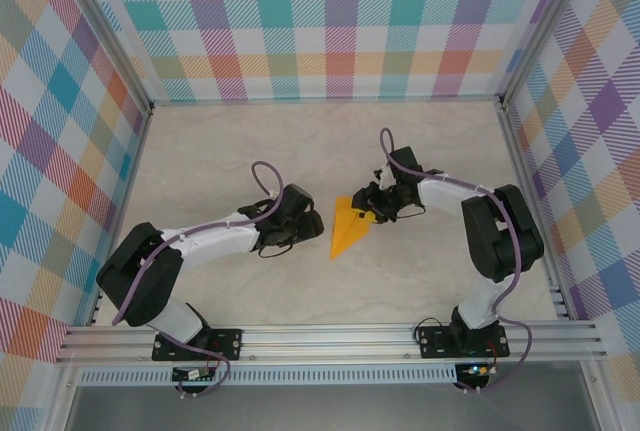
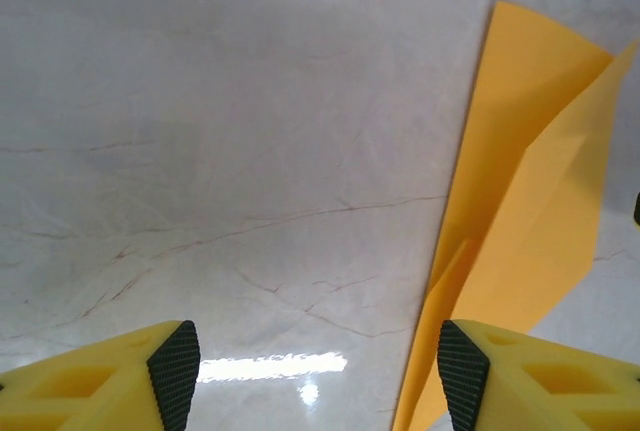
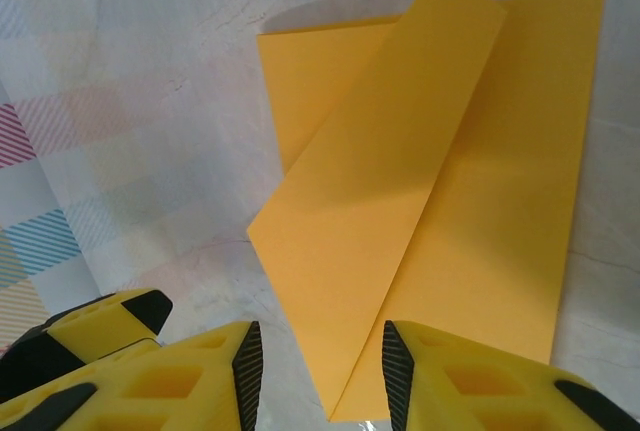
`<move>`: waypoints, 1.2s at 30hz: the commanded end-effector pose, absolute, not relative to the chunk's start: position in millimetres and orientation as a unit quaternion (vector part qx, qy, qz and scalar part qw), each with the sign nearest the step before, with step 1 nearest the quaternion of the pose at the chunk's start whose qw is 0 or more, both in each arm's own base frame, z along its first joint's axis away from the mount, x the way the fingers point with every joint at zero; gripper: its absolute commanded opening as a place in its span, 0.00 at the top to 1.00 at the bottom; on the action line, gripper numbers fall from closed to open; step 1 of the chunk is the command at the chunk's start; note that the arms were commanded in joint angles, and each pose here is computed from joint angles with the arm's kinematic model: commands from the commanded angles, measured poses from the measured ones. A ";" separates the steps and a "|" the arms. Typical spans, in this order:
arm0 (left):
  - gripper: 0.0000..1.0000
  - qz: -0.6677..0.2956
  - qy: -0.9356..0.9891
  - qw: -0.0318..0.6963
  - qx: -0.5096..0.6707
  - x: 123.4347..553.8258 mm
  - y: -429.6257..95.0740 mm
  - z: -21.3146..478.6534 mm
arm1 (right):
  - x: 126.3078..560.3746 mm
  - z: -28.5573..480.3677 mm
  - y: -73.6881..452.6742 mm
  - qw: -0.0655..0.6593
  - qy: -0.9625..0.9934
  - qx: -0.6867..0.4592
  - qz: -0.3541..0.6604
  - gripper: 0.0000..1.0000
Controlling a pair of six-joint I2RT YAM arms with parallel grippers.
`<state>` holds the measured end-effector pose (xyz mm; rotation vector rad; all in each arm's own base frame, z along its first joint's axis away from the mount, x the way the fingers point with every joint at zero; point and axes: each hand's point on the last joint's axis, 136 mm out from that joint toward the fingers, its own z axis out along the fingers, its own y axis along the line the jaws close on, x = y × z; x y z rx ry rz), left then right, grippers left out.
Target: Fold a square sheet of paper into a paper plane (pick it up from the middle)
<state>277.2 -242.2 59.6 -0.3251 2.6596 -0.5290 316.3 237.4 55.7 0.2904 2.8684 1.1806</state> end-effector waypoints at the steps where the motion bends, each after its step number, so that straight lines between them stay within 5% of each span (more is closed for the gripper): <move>1: 0.31 -0.200 0.948 0.210 -0.133 280.5 -237.4 65.0 | 323.7 49.1 238.5 0.019 0.922 0.106 0.373 0.62; 36: 0.24 -0.243 0.943 0.180 -0.139 279.7 -241.5 56.3 | 315.6 39.1 275.1 -0.007 0.898 0.044 0.438 0.71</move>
